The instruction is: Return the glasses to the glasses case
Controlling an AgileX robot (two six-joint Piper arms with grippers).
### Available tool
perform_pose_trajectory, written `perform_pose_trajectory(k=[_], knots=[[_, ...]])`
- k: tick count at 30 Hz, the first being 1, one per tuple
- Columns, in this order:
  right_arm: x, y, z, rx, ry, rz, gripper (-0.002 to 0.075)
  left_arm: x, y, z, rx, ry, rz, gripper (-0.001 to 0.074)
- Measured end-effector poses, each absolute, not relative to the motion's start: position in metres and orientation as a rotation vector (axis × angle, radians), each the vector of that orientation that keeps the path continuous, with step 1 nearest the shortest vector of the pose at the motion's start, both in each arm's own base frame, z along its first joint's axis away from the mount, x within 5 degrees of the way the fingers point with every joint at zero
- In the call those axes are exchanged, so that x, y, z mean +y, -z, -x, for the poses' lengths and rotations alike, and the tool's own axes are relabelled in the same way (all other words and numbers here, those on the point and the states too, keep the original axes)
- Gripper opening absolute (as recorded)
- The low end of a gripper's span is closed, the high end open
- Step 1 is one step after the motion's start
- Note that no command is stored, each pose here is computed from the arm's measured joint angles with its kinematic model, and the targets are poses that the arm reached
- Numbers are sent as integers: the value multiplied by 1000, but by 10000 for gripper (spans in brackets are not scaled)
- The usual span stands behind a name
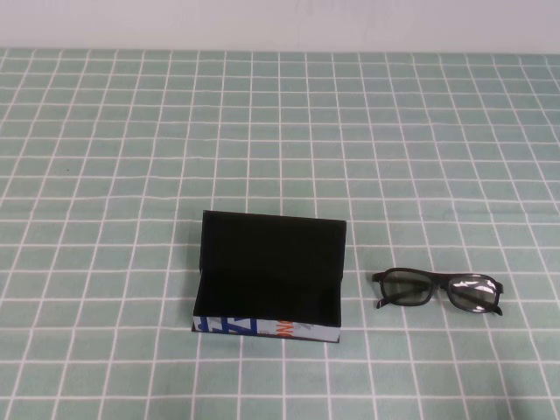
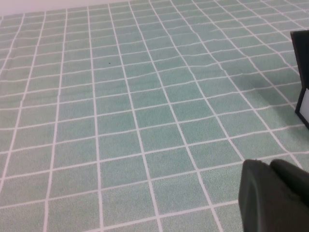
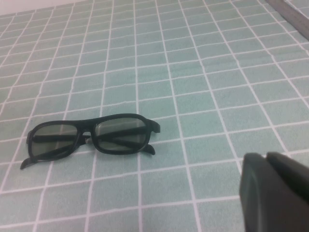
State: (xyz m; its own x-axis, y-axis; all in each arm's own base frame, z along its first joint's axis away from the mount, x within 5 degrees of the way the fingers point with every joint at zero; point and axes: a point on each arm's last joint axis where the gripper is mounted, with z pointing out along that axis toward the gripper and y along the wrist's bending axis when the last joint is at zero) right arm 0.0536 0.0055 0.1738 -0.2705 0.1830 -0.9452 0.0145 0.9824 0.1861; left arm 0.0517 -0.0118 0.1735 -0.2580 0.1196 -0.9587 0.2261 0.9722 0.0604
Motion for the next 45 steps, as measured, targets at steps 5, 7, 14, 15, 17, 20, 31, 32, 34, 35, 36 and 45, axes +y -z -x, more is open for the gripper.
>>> perform_pose_trajectory(k=[5,7,14,15,17,20,31,32,34,35,36,45], knots=[[5,-174,-54,1840,-163,-144,-13,-12,-173,-52,1836,103,-253,-2],[5,-174,-54,1840,-163,-144,-13,-12,-173,-52,1836,103,-253,-2],[5,-174,-54,1840,-163,-144,-13,-12,-173,-52,1836,103,-253,-2],[5,-174,-54,1840,-163,-144,-13,-12,-173,-52,1836,103,-253,-2],[5,-174,-54,1840,-163,-144,-13,-12,-173,-52,1836,103,-253,-2],[5,-174,-54,1840,-163,-144,-13,-12,-173,-52,1836,103,-253,-2],[5,-174,-54,1840,-163,-144,-13,-12,-173,-52,1836,103,-253,-2],[5,-174,-54,1840,-163,-144,-13,-12,-173,-52,1836,103,-253,-2],[5,-174,-54,1840,-163,-144,-13,-12,-173,-52,1836,103,-253,-2],[5,-174,-54,1840,-163,-144,-13,-12,-173,-52,1836,103,-253,-2],[5,-174,-54,1840,-163,-144,-13,-12,-173,-52,1836,103,-253,-2],[5,-174,-54,1836,-162,-145,-13,-11,-173,-52,1834,84,-265,-2]])
